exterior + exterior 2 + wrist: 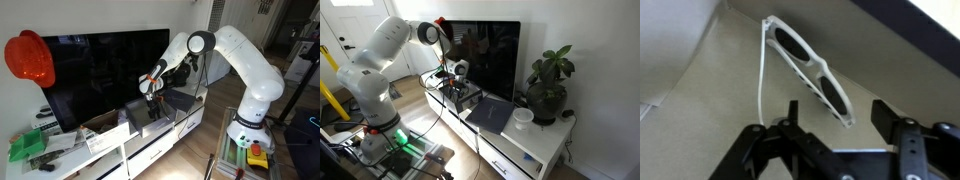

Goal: Remove the shoe box lid and put it to the tight side of the shoe box, remove the sunglasses from the shoe box and put them on the shoe box lid

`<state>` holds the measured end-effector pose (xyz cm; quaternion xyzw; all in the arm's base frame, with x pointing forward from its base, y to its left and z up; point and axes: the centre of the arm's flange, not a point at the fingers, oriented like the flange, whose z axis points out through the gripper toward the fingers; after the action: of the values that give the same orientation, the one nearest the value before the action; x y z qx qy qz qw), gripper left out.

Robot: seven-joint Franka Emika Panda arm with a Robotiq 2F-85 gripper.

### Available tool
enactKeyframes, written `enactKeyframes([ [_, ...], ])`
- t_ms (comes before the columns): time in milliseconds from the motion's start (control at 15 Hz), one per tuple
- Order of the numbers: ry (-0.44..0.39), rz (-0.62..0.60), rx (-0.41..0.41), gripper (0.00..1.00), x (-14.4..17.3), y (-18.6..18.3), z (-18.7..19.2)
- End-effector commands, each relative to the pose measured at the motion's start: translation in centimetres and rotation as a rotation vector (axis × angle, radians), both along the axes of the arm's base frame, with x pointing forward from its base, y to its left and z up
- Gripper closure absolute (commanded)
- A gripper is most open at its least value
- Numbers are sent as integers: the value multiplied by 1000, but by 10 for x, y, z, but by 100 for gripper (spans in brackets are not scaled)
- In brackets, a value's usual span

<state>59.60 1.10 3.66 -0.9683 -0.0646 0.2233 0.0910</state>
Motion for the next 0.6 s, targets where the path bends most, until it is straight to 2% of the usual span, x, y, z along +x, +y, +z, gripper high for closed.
enactKeyframes([
  [0,14,19,4,43,8,3,-6],
  [200,14,15,-14,74,10,1,-9],
  [400,11,12,-23,95,12,-3,-9],
  [533,6,8,-31,100,14,-6,-8],
])
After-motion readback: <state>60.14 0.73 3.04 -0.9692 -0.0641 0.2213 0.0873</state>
